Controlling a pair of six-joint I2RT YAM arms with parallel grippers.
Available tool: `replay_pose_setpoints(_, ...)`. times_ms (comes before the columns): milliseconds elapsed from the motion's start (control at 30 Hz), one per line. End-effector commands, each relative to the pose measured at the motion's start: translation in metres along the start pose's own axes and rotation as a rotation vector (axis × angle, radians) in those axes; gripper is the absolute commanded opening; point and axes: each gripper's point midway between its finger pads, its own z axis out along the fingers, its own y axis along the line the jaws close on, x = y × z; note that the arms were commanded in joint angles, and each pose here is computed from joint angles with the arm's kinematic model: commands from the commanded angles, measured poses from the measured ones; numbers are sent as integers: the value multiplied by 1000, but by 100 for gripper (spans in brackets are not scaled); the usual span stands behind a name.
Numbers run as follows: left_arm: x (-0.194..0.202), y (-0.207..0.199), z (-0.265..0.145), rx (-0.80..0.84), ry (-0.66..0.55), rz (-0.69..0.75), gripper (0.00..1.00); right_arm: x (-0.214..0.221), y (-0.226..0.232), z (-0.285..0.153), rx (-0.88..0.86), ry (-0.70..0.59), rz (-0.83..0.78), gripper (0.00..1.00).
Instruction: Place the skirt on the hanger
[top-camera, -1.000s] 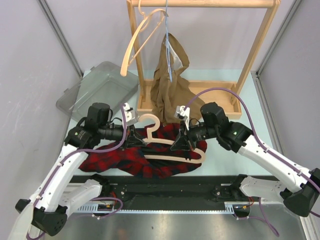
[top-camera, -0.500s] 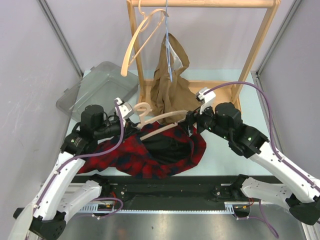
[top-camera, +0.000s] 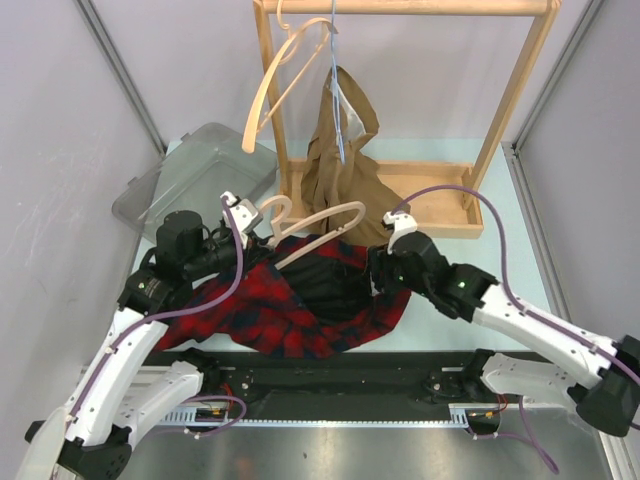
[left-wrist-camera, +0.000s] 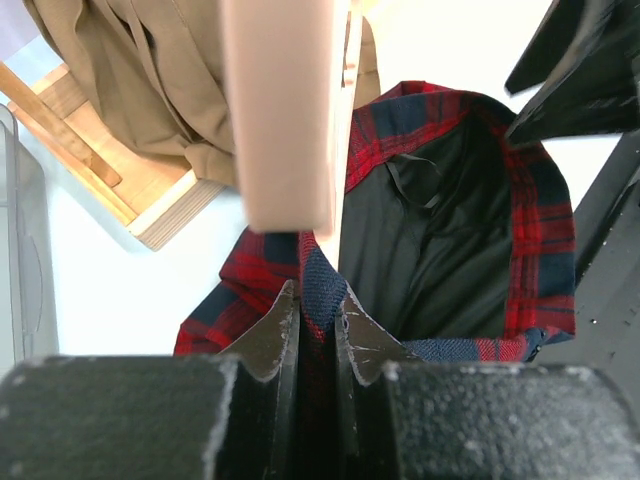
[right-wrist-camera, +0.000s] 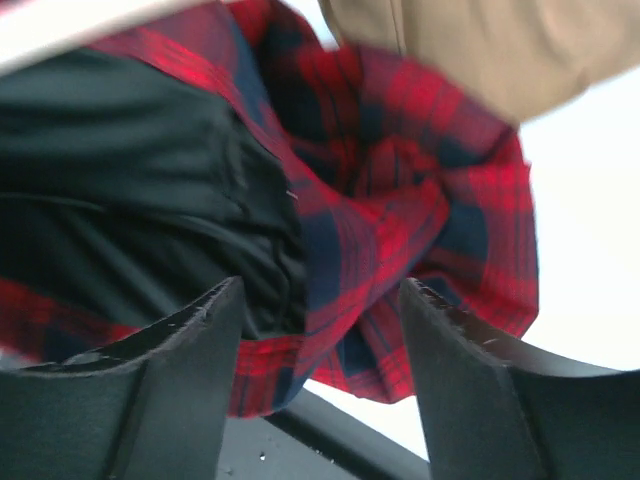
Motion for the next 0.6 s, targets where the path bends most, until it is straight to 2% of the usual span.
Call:
replay_pose_setpoints(0, -41, 7, -14, -49, -121, 55, 0, 6, -5, 23, 75, -1, 78, 62)
replay_pose_setpoints(67, -42, 7, -15, -52, -119, 57, 0, 6, -13, 25, 130, -13, 102, 54)
replay_pose_setpoints(100, -41, 6, -15, -49, -117, 59, 0, 7, -15, 25, 144, -13, 104, 44)
replay_pose_setpoints(167, -40, 6, -16, -48, -113, 59, 0, 2, -23, 25, 184, -37, 128, 31)
replay_pose_setpoints(200, -40, 5, -16, -46, -113, 57, 0, 0, -26, 25, 192, -47, 134, 21)
replay_pose_setpoints(300, -41, 1, -19, -30, -117, 63, 0, -12, -45, 29, 240, -82, 168, 0)
replay_pose_setpoints(567, -43, -27, -31, 99, -135, 100, 0, -81, -87, 36, 252, -201, 213, 0)
